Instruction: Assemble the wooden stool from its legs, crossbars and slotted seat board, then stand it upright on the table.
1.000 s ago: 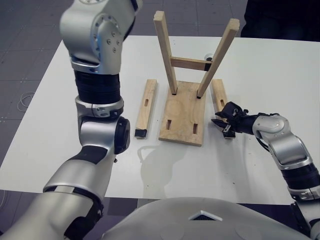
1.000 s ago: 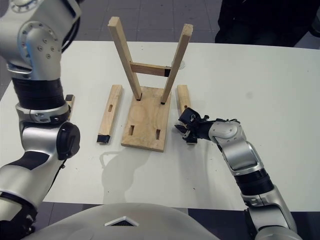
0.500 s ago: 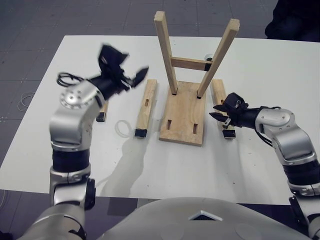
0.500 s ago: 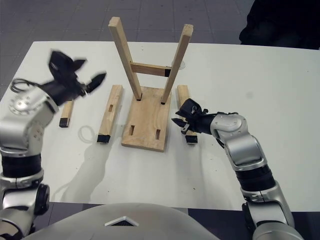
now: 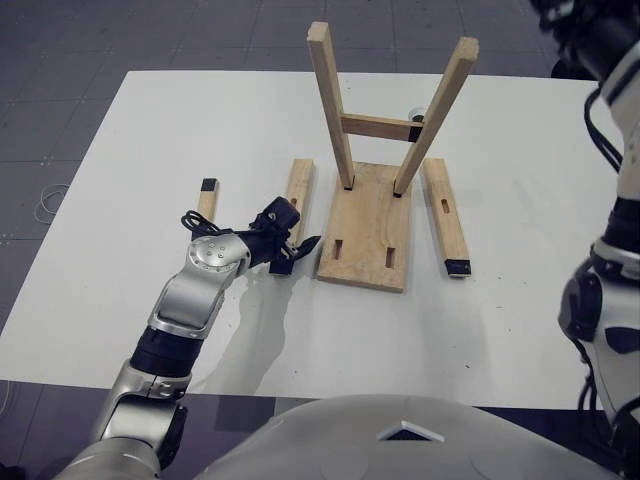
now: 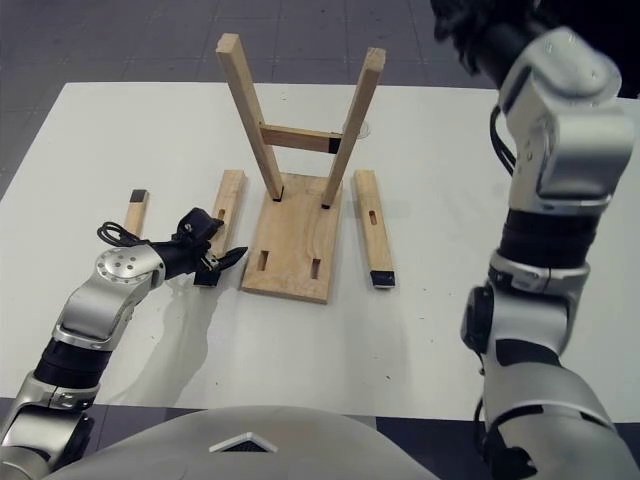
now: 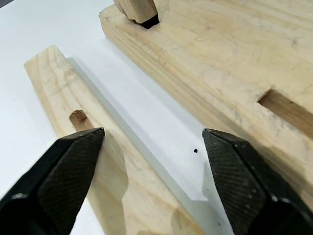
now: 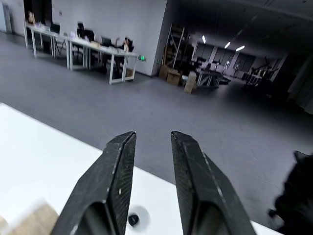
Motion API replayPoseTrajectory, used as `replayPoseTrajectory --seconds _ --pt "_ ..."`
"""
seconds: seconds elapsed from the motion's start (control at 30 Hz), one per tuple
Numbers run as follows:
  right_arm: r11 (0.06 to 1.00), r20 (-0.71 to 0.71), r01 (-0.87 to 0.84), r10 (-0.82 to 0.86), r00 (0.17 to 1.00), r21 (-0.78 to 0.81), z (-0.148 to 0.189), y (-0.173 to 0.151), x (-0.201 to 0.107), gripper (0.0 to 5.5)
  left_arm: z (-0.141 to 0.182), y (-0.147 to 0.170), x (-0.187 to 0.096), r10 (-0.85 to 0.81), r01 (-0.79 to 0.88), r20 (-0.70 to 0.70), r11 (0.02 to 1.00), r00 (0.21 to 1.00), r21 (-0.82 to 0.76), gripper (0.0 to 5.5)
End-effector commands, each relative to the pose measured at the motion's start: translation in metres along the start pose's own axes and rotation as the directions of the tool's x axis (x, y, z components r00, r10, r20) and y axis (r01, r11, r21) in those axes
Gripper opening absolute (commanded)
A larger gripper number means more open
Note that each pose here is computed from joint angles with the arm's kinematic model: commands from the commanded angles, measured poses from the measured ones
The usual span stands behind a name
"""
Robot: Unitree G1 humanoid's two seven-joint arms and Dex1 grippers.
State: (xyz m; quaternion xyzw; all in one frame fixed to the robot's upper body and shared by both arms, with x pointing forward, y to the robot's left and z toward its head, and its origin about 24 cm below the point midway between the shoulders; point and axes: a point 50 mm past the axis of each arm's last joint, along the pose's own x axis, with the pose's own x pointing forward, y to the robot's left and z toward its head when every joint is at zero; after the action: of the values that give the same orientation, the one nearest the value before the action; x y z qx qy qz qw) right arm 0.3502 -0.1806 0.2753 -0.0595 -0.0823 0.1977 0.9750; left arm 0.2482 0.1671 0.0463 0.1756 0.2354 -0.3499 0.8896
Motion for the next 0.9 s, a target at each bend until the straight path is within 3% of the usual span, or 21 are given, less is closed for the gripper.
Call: replayPoseTrajectory --seconds 0.03,0.33,0.73,0.9 --pt "0.986 0.014 -0.086 0.085 0.996 0.143 0.008 0.015 0.023 1.31 0.003 -0.003 0.005 -0.010 0.010 0.007 1.000 1.000 0.015 3.74" --pt "0.969 -0.031 -0.122 0.132 0.991 0.215 -0.005 0.025 0.052 1.31 0.016 -0.009 0.019 -0.017 0.018 0.055 1.000 0.998 -0.010 3.74" --pt "0.966 -0.060 -0.168 0.182 0.981 0.195 -0.020 0.041 0.054 1.31 0.017 -0.006 0.018 -0.009 0.009 0.055 1.000 0.998 0.005 3.74" --pt "0.958 -0.010 -0.179 0.186 0.983 0.226 -0.009 0.041 0.054 1.31 0.017 -0.005 0.017 0.000 -0.001 0.062 1.000 0.998 0.002 3.74"
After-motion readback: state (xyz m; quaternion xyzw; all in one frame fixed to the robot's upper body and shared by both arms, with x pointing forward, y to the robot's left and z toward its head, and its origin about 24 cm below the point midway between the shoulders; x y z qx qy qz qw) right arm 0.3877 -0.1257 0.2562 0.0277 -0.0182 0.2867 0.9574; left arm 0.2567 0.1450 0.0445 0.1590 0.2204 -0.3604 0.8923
